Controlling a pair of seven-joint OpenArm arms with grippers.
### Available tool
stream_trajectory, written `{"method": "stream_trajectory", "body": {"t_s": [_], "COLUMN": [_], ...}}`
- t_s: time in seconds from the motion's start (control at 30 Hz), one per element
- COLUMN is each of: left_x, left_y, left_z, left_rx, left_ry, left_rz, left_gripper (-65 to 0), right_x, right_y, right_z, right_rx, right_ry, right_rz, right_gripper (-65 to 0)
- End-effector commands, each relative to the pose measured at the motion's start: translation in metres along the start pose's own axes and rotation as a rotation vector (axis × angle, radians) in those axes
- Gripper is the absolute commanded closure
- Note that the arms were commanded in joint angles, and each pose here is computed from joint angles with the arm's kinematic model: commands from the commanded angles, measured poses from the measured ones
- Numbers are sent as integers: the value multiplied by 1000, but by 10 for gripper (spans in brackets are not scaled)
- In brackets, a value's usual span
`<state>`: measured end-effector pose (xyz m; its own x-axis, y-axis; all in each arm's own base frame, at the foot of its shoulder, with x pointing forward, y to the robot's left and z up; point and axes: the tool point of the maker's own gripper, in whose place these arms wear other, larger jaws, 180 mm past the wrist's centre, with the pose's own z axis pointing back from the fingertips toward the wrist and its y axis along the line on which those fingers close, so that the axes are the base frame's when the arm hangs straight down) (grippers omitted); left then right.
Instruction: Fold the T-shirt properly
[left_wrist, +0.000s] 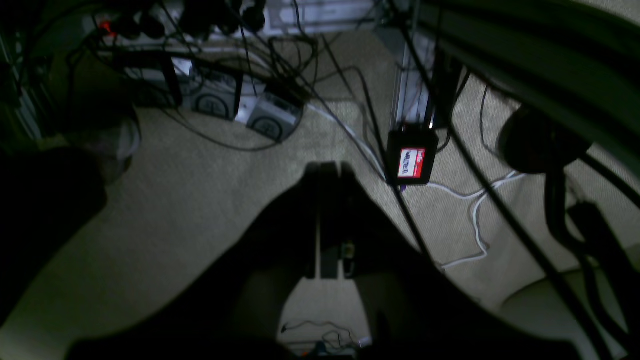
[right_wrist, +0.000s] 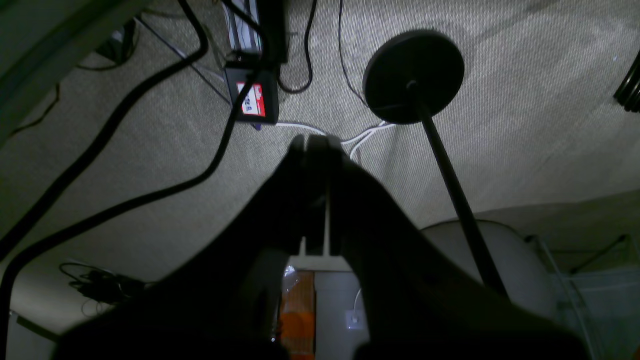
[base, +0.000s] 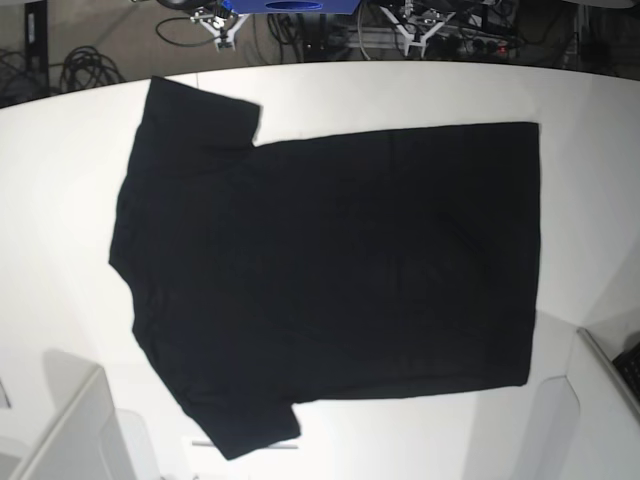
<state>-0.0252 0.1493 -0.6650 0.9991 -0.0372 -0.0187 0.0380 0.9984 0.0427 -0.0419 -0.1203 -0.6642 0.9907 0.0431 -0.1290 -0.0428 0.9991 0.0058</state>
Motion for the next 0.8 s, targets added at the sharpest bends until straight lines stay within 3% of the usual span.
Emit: {"method": "stream_trajectory", "body": {"t_s": [0.0, 0.13, 0.2, 0.3, 0.37, 0.67, 0.7, 0.77], "left_x": [-3, -3, -3, -13, -7, -12, -12, -12], "left_y": [1, 1, 0, 0, -1, -2, -1, -1], "left_z": [0, 0, 0, 0, 0, 1, 1, 1], "left_rx": [4, 4, 3, 2, -1, -2, 0, 0], "left_ry": [7, 7, 7, 19, -4, -16, -14, -13], "left_rz": [2, 2, 2, 1, 1, 0, 0, 0], "left_gripper": [-8, -33, -133, -354, -423, -421, -402, -286], "right_x": [-6, -7, -9, -19, -14, -12, -12, -13], "right_y": [0, 0, 0, 0, 0, -2, -2, -2], "right_z": [0, 0, -1, -1, -1, -1, -1, -1], "right_rx": [0, 0, 0, 1, 0, -3, -3, -3], "right_ry": [12, 13, 16, 29, 13, -3, -3, -2], "right_rz": [-5, 0, 0, 0, 0, 1, 1, 1], "right_gripper": [0, 0, 0, 0, 0, 0, 0, 0]}}
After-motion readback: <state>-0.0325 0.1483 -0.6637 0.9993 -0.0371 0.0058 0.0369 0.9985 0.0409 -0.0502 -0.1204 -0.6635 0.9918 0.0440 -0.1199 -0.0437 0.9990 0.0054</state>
